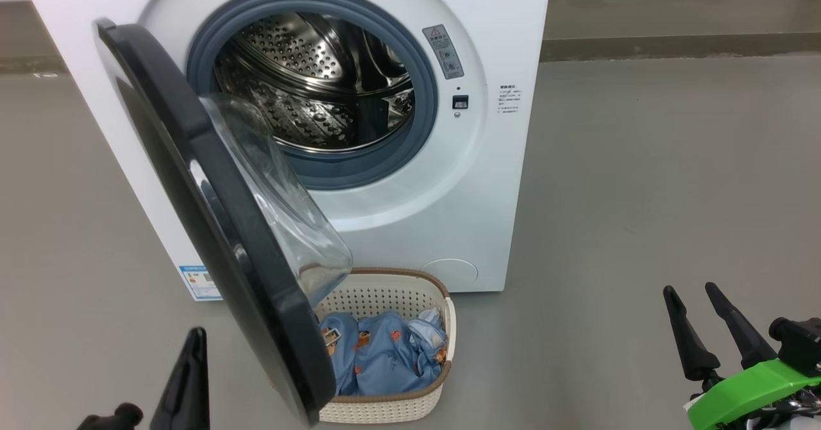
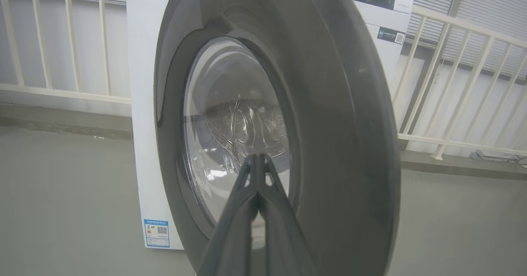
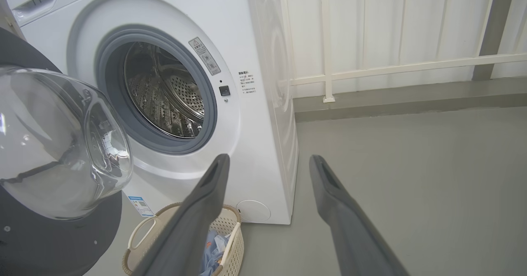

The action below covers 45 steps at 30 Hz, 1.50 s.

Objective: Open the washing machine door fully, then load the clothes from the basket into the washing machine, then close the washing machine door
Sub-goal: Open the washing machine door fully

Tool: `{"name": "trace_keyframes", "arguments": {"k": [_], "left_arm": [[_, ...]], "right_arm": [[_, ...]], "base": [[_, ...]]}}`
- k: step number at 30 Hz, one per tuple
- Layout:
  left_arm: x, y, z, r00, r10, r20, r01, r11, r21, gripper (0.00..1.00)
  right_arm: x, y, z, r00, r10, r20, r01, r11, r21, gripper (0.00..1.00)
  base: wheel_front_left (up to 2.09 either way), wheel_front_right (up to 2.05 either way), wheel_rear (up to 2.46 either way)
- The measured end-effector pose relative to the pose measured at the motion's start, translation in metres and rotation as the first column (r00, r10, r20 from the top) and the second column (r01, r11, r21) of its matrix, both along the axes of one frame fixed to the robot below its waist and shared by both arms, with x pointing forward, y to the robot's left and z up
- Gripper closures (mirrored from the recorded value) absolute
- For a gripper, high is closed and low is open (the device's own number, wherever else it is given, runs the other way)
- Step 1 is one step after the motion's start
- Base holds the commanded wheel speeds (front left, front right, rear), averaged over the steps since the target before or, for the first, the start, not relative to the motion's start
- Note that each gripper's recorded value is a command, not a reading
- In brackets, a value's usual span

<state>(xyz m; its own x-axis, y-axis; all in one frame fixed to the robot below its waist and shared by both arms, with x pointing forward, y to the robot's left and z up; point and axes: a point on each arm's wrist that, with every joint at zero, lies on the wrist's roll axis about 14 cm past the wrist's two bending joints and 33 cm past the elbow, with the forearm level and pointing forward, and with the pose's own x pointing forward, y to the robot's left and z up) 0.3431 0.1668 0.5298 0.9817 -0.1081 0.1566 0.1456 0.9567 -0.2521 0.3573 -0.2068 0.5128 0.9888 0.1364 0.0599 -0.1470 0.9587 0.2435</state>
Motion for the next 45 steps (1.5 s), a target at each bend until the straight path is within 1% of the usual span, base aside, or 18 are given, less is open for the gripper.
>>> {"name": "trace_keyframes", "arguments": {"k": [6,10,14,19,22,23,27,33,39,45], "left_arm": [[-0.002,-0.007,0.043,0.99,-0.01,0.139,0.013,1.0,-0.017,1.0],[-0.009,-0.017,0.08,0.966,-0.037,0.256,0.038,0.999,0.003,1.0],[-0.019,-0.04,0.101,0.94,-0.104,0.325,0.108,0.994,0.006,1.0],[-0.03,-0.077,0.114,0.915,-0.217,0.341,0.226,0.974,0.014,1.0],[-0.031,-0.093,0.113,0.909,-0.265,0.321,0.276,0.961,0.011,1.0],[-0.029,-0.102,0.107,0.91,-0.295,0.292,0.307,0.952,0.005,1.0],[-0.021,-0.118,0.079,0.919,-0.342,0.196,0.356,0.934,-0.037,1.0],[-0.011,-0.128,0.023,0.929,-0.37,0.018,0.371,0.925,-0.087,1.0],[0.004,-0.135,0.01,0.925,-0.378,-0.022,0.373,0.919,-0.129,1.0],[0.013,-0.133,-0.01,0.929,-0.36,-0.091,0.345,0.927,-0.147,1.0]], "right_arm": [[0.001,0.002,0.0,1.0,0.003,0.001,-0.003,1.0,0.011,0.0],[0.001,0.005,0.001,1.0,0.007,0.004,-0.007,1.0,0.015,0.0],[0.0,0.006,0.001,1.0,0.009,0.004,-0.009,1.0,0.019,0.0],[-0.001,0.007,0.002,1.0,0.006,0.009,-0.006,0.999,0.034,0.0],[-0.002,0.008,0.002,1.0,0.003,0.007,-0.004,0.999,0.043,0.0],[-0.003,0.008,0.0,1.0,0.0,0.004,-0.001,0.999,0.046,0.0],[-0.005,0.003,-0.002,1.0,-0.016,-0.003,0.016,0.999,0.049,0.0],[-0.012,-0.008,-0.006,0.999,-0.049,-0.012,0.05,0.997,0.051,0.0],[-0.017,-0.016,-0.009,0.997,-0.075,-0.02,0.076,0.996,0.054,0.0],[-0.019,-0.021,-0.012,0.996,-0.089,-0.03,0.09,0.994,0.054,0.0]], "base": [[0.0,0.0,0.0],[0.0,0.0,0.0],[0.0,0.0,0.0],[0.0,0.0,0.0],[0.0,0.0,0.0],[0.0,0.0,0.0],[0.0,0.0,0.0],[0.0,0.0,0.0],[0.0,0.0,0.0],[0.0,0.0,0.0]]}}
